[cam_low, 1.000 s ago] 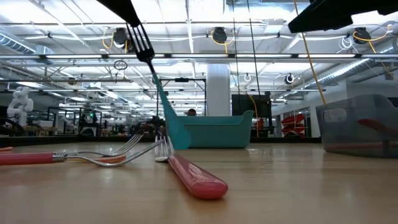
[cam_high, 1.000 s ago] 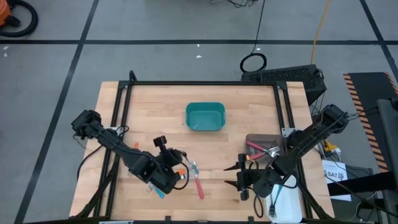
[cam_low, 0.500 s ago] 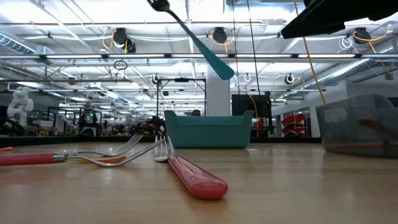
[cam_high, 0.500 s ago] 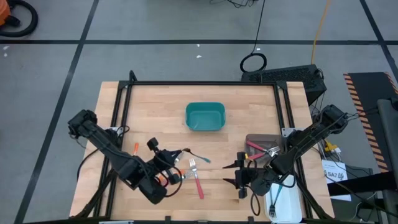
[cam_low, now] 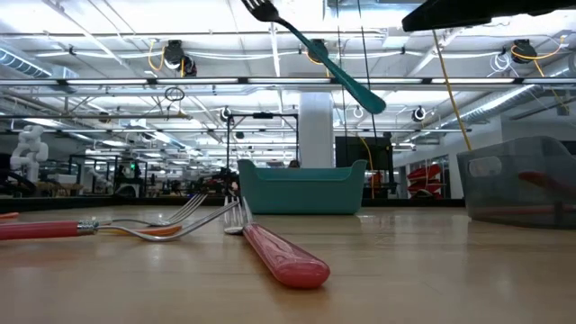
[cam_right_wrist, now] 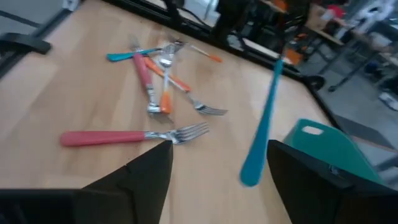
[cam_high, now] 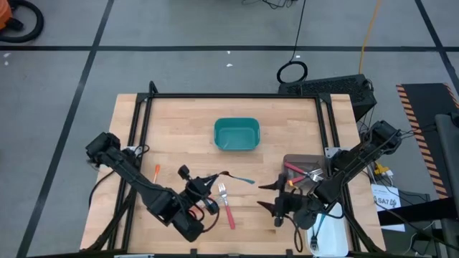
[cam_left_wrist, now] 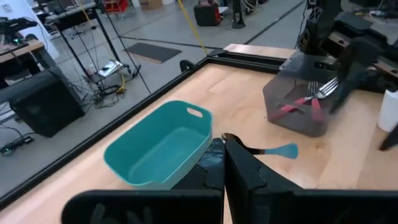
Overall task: Sort silverware by color (type)
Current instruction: Put the blue fork into the white bin
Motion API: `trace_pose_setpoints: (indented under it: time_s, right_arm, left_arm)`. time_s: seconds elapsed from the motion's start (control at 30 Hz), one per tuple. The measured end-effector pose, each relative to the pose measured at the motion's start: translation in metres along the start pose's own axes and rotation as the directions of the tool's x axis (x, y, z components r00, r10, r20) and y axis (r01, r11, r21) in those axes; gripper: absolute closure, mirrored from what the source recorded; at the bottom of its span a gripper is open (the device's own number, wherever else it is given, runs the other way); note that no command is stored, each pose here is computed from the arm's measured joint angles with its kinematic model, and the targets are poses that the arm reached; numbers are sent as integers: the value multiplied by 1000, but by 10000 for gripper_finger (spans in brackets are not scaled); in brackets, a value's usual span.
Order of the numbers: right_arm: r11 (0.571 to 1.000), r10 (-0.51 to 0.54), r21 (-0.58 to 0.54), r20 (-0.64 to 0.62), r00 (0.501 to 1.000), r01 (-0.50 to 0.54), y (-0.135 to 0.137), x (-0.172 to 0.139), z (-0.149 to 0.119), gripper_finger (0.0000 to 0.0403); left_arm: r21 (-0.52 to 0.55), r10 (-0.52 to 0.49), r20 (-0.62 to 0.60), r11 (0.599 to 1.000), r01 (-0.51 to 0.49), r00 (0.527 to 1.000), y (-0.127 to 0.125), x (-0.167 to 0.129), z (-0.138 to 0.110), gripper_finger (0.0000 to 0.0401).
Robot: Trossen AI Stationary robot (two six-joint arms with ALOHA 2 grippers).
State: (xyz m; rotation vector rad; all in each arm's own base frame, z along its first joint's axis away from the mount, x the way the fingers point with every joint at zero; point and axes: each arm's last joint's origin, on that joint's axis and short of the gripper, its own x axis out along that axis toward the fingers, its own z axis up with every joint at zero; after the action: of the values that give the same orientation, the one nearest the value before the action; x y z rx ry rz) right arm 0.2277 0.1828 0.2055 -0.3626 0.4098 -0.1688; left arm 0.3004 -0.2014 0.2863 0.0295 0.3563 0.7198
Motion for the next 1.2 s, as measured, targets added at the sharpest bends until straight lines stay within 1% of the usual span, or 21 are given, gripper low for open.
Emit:
trace_pose_setpoints:
  time_s: [0.1,0.2,0.3,0.4,0.53,0.63,0.73,0.83,0.97,1.17,1.2]
  right_arm:
    - [999,-53,8,3,999,53,-1,1,0,143]
    - [993,-115,-7,0,993,115,-1,3,-3,144]
    - [991,-135,5,-6,991,135,-1,6,-4,146]
    - [983,-181,35,-7,984,181,-4,8,-4,147]
    - [973,-227,36,-15,974,228,-9,12,-5,147]
    - [976,-213,39,-33,976,214,-13,17,-6,148]
    - [979,-186,78,-61,981,190,-16,21,-8,158]
    - [975,-197,85,-91,976,204,-19,23,-12,190]
    - [973,-205,84,-120,971,216,-22,25,-16,256]
    - [987,-122,90,-150,981,136,-22,28,-17,378]
    - [988,-116,81,-153,981,130,-22,28,-18,389]
  left_arm:
    - [-17,12,35,1000,-12,999,-10,4,-5,401]
    - [-27,25,58,999,-23,998,-14,9,-4,401]
    - [-38,25,74,999,-23,997,-16,11,1,401]
    - [-53,10,90,999,-5,996,-20,11,5,401]
    - [-41,-22,107,999,27,994,-29,12,9,401]
    - [-27,-44,111,999,47,993,-32,12,12,401]
    - [-24,-47,117,998,50,992,-33,12,14,401]
    - [-22,-48,117,998,51,992,-33,11,14,401]
    - [-21,-58,111,998,61,992,-33,12,13,401]
    - [-17,-93,86,995,94,992,-34,14,13,401]
    - [-11,-104,78,994,105,992,-34,14,13,401]
